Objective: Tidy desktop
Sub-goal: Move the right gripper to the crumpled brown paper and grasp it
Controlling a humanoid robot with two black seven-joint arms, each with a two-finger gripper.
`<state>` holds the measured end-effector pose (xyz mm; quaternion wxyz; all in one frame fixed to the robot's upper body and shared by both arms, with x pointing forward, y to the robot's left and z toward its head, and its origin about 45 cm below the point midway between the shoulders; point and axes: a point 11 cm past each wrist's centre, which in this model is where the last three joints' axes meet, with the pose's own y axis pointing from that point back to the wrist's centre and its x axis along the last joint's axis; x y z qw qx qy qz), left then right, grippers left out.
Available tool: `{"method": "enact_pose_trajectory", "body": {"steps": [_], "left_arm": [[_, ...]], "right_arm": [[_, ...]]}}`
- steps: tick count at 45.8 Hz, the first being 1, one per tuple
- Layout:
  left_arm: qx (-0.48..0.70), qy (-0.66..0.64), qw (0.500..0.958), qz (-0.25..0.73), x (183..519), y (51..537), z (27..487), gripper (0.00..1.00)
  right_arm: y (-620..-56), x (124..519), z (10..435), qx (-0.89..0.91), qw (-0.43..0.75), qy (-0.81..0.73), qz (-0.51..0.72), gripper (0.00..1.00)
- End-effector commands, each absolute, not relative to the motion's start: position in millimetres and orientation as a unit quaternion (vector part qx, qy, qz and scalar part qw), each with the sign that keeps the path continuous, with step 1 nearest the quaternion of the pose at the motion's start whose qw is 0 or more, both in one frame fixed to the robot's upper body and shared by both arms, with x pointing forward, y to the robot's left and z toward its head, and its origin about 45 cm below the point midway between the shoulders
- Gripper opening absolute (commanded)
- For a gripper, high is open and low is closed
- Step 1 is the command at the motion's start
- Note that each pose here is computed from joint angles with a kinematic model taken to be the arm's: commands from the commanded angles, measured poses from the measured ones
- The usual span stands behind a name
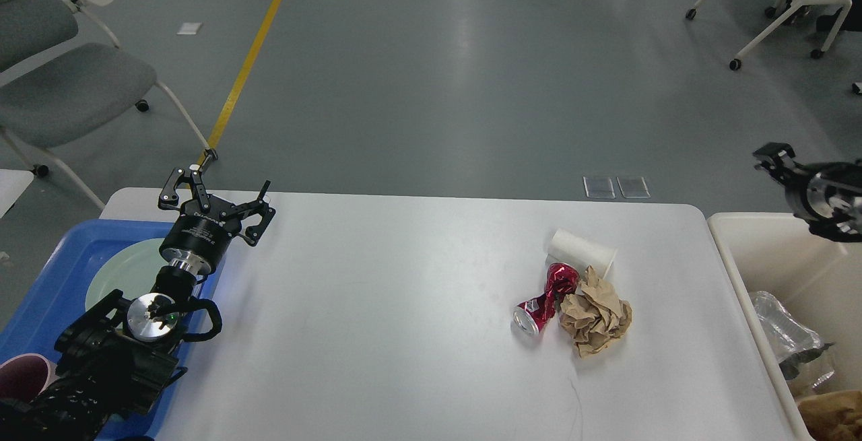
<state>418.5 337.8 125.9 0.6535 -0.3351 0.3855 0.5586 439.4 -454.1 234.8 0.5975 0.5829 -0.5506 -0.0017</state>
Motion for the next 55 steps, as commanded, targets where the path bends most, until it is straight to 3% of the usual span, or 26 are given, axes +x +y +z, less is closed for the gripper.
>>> {"method": "enact_pose_trajectory", "body": {"steps": [1,15,24,30,43,55], "left_arm": [[-0.335,0.386,0.654,0.558,418.4,337.0,125.5,0.96],[-0.334,0.386,0.654,0.559,418.4,337.8,125.7,0.96],[-0.335,0.385,0.654,0.559,418.5,338.0,125.9,0.96],[-0.335,0.386,0.654,0.558,418.4,337.0,125.5,0.96],[-0.335,0.385,0.654,0.559,418.5,338.0,125.9,0.96],[-0.335,0.385,0.654,0.559,418.5,338.0,125.9,0.96]], "right_arm": [[-401.0,450.4,256.1,0.604,0.653,-0.455,0.043,1.0],[-299.6,409.3,316.5,0.74,0.636,-0.21,-0.058,1.0],[-272.0,383.0,373.3,0.763,0.629,-0.135,-0.065,1.0],[-274.0,385.7,377.5,0.759,0.633,-0.144,-0.056,1.0],[-311.9,377.4,239.9,0.711,0.666,-0.205,-0.097,1.0],[-302.3,367.2,179.9,0.694,0.689,-0.186,-0.093,1.0]]}}
